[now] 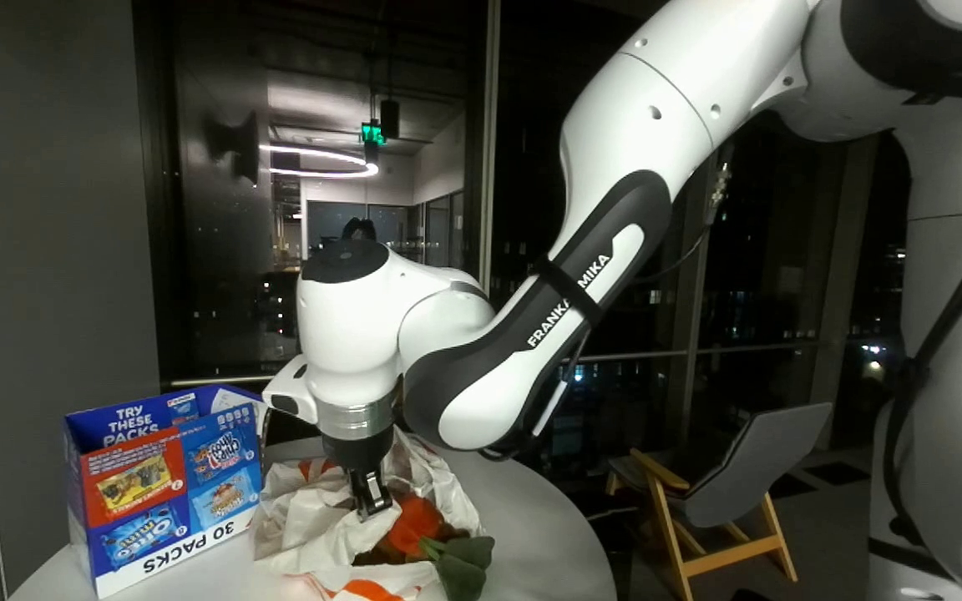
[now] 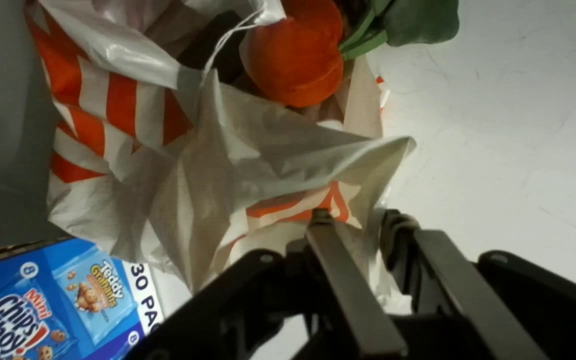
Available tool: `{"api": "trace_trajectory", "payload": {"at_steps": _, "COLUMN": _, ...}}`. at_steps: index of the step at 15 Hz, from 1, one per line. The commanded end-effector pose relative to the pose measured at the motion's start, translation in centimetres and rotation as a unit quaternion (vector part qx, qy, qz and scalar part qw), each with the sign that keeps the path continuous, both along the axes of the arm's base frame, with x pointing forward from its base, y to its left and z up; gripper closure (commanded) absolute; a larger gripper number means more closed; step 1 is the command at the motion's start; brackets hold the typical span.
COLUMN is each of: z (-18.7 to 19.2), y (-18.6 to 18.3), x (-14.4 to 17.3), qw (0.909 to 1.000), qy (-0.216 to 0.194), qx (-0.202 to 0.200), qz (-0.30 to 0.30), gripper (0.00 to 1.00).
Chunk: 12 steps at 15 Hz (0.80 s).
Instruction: Pick up all the items on the table except the blue box and put them into the plastic bag one by one
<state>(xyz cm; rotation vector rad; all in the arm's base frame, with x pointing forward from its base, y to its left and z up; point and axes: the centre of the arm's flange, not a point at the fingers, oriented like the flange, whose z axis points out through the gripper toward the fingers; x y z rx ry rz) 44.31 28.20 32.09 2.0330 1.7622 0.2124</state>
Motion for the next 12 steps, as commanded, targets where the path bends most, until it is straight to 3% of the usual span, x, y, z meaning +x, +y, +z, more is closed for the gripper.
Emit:
{"api": "trace_trajectory", "payload": {"at_steps": 1, "z": -0.6, "y": -1.0, "x": 1.1, "qw": 0.9990, "qy": 0.032, "qx": 0.019, "qz": -0.026, "gripper": 0.37}}
{"api": "trace_trajectory", "payload": {"at_steps": 4, "z": -0.3, "y": -1.8, "x": 0.6, "qw": 0.9972, "qy": 0.037, "qx": 0.033, "qz": -0.056, "gripper": 0.15}}
{"api": "trace_trajectory", "payload": {"at_steps": 6, "z": 0.5, "y": -2.6, "x": 0.1, "qw": 0.9959, "qy": 0.018, "qx": 0.030, "qz": -0.084, "gripper": 0.01}}
{"api": "trace_trajectory", "payload": {"at_steps": 12, "z": 1.6, "y": -6.0, "x": 0.1, "qw": 0.9838, "qy": -0.005, "qx": 0.039, "qz": -0.175, "gripper": 0.00}}
